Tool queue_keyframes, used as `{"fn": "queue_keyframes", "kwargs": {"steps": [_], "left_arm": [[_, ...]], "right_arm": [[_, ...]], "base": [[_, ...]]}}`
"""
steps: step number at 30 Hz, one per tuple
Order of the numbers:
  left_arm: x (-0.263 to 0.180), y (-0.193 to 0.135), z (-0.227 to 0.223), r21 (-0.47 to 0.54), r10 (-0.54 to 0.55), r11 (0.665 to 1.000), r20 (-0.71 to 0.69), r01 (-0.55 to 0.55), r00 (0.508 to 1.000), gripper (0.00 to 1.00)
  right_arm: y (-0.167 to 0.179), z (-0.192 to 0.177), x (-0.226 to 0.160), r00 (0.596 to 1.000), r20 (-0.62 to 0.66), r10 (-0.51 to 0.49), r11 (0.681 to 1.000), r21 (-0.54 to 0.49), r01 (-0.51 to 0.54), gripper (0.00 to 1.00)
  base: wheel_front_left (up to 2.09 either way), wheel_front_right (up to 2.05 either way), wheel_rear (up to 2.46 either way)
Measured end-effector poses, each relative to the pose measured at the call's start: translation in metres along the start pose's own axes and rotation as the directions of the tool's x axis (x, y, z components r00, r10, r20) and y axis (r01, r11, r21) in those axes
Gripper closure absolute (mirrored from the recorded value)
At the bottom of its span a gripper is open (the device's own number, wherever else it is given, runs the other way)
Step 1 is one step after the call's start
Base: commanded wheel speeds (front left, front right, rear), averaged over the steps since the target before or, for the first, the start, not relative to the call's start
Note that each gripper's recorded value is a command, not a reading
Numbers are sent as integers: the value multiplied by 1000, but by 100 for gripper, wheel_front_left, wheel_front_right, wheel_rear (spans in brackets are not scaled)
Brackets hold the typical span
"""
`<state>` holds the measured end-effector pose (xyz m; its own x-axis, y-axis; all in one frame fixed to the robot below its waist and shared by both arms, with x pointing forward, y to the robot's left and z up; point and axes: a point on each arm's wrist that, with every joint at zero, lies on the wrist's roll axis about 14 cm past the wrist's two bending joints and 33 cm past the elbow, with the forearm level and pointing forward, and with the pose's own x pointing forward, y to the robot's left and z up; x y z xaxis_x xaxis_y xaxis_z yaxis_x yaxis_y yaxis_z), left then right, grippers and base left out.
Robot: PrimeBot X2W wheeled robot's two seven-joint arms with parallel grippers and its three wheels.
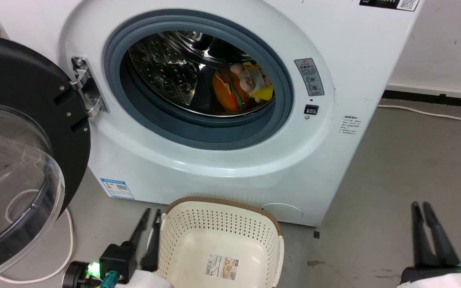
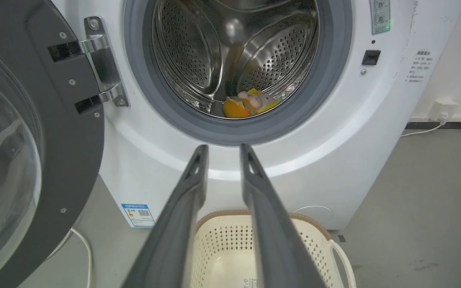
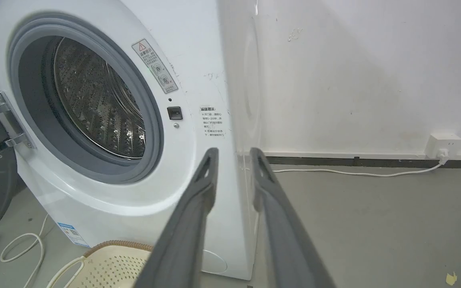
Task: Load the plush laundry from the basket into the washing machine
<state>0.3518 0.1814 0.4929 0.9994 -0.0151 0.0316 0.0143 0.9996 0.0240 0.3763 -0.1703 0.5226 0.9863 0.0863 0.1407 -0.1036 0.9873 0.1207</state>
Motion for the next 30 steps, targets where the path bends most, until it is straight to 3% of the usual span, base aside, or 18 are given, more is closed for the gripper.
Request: {"fn": "queue_keyframes", "kwargs": {"steps": [30], "left_arm": [[6, -1, 7, 3, 0, 1000, -7, 0, 1000, 100]], "right_arm": [[2, -2, -4, 999, -41, 7, 1000, -26, -8, 100]], "base": [[0, 0, 0]]}}
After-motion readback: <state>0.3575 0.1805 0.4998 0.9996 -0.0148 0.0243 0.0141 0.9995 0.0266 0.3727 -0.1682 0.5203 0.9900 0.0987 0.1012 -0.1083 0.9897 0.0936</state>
